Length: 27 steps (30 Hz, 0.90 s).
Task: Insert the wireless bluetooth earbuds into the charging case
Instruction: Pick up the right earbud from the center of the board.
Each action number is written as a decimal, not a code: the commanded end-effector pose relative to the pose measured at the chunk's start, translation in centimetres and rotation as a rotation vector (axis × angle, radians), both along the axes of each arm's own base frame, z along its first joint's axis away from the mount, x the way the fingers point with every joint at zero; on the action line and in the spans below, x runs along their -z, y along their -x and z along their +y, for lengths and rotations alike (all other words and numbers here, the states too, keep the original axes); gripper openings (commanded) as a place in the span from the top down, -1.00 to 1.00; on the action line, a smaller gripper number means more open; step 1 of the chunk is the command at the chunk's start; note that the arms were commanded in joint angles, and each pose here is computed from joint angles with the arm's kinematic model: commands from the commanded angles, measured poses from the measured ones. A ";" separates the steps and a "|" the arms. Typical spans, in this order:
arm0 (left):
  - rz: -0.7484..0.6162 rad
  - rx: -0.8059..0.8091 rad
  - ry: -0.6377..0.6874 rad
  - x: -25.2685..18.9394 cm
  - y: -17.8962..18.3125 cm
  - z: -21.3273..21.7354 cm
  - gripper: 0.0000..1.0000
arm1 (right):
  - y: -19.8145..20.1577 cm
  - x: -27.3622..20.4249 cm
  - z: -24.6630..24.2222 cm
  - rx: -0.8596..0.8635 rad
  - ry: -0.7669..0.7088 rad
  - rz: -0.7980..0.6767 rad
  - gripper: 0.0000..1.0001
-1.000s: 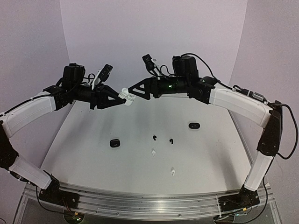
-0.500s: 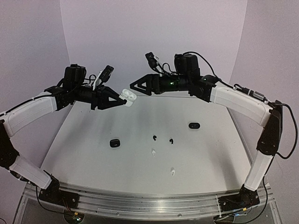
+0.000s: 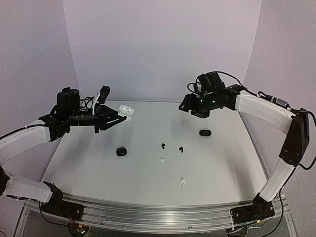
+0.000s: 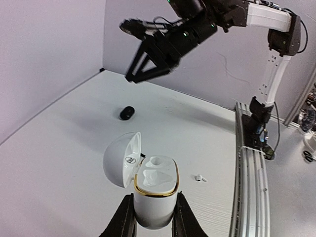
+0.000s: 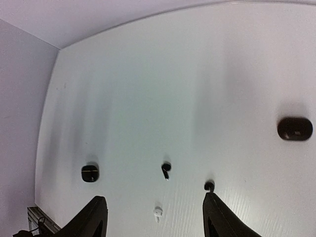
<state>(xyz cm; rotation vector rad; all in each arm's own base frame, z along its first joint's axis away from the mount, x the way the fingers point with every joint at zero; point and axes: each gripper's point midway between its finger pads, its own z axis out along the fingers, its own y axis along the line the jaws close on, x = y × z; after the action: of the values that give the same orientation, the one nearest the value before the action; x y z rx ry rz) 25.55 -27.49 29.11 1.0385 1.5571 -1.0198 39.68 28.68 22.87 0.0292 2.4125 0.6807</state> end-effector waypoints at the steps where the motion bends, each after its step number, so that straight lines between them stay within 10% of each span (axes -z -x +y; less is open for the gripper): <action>1: -0.177 -0.200 0.100 -2.9 -1.2 2.0 1.00 | 3.7 3.6 -3.3 0.113 0.138 0.167 -0.30; 27: -0.235 -0.386 0.277 2.4 3.8 6.2 1.00 | 21.5 19.7 0.6 -0.214 0.575 0.655 -0.20</action>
<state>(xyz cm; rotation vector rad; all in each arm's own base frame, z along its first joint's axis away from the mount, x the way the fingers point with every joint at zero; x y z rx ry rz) 22.20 -22.00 24.57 0.6611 1.3938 -0.7845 18.96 28.80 3.71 -0.2528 3.1609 0.0192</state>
